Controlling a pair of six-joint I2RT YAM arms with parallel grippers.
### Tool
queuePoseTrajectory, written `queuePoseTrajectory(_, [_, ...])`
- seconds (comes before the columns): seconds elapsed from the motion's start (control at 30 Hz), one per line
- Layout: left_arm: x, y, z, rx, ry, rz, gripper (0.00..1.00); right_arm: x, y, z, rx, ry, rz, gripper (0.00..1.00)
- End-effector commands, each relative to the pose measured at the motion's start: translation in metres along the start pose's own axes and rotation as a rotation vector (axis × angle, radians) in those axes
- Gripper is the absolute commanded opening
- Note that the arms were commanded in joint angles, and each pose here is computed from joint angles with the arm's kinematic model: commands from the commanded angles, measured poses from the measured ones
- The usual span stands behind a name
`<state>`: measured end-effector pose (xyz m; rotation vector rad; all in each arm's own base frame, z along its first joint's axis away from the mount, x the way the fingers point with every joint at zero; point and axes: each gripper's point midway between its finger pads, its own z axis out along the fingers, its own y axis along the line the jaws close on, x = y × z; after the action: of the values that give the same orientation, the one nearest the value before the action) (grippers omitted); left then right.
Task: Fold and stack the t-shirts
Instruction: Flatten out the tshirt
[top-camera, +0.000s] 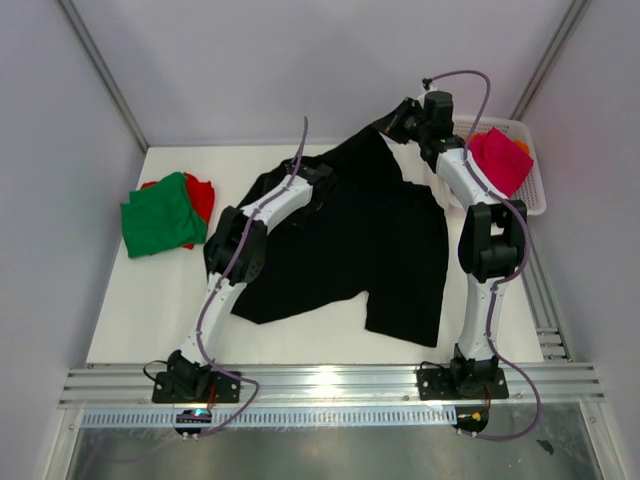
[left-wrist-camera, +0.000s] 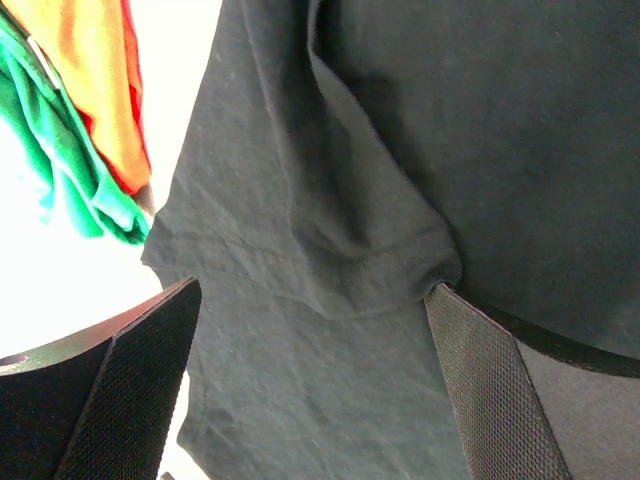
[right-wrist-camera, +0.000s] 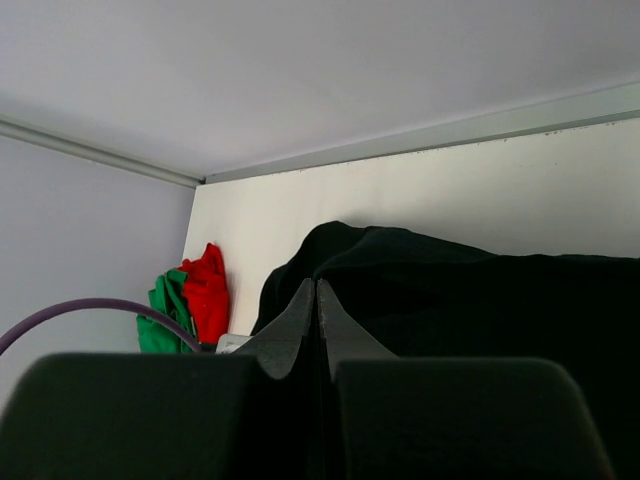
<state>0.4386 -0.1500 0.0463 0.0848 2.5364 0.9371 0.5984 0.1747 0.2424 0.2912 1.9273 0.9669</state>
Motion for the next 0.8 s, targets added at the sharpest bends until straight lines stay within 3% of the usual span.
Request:
queuePoseTrajectory(0.0, [-0.013,0.003,0.009,-0.012,-0.023,-0.036,0.96,-0.030,0.038,-0.023,-0.073,-0.077,-0.074,0.03])
queuePoseTrajectory(0.23, [-0.020,-0.001,0.011,-0.002,-0.037,-0.025,0.95,-0.029,0.035,-0.023,-0.066,-0.074,-0.073,0.03])
queuePoseTrajectory(0.3, [-0.023,-0.003,0.009,0.009,-0.042,-0.025,0.89,-0.028,0.035,-0.022,-0.066,-0.072,-0.071,0.03])
queuePoseTrajectory(0.37, [-0.024,-0.005,0.008,0.030,-0.041,-0.017,0.79,-0.025,0.033,-0.021,-0.063,-0.066,-0.069,0.03])
queuePoseTrajectory(0.43, [-0.026,-0.006,0.008,0.038,-0.047,-0.015,0.51,-0.025,0.032,-0.021,-0.062,-0.065,-0.070,0.03])
queuePoseTrajectory(0.47, [-0.025,-0.006,0.009,0.034,-0.047,-0.011,0.31,-0.025,0.030,-0.021,-0.059,-0.064,-0.067,0.03])
queuePoseTrajectory(0.5, [-0.025,-0.006,0.010,0.031,-0.046,-0.012,0.04,-0.022,0.030,-0.020,-0.057,-0.059,-0.066,0.03])
queuePoseTrajectory(0.53, [-0.024,-0.006,0.010,0.031,-0.043,-0.010,0.00,-0.023,0.029,-0.021,-0.057,-0.059,-0.065,0.03])
queuePoseTrajectory(0.77, [-0.016,-0.012,0.016,0.032,-0.020,0.010,0.00,-0.021,0.028,-0.022,-0.054,-0.057,-0.073,0.03])
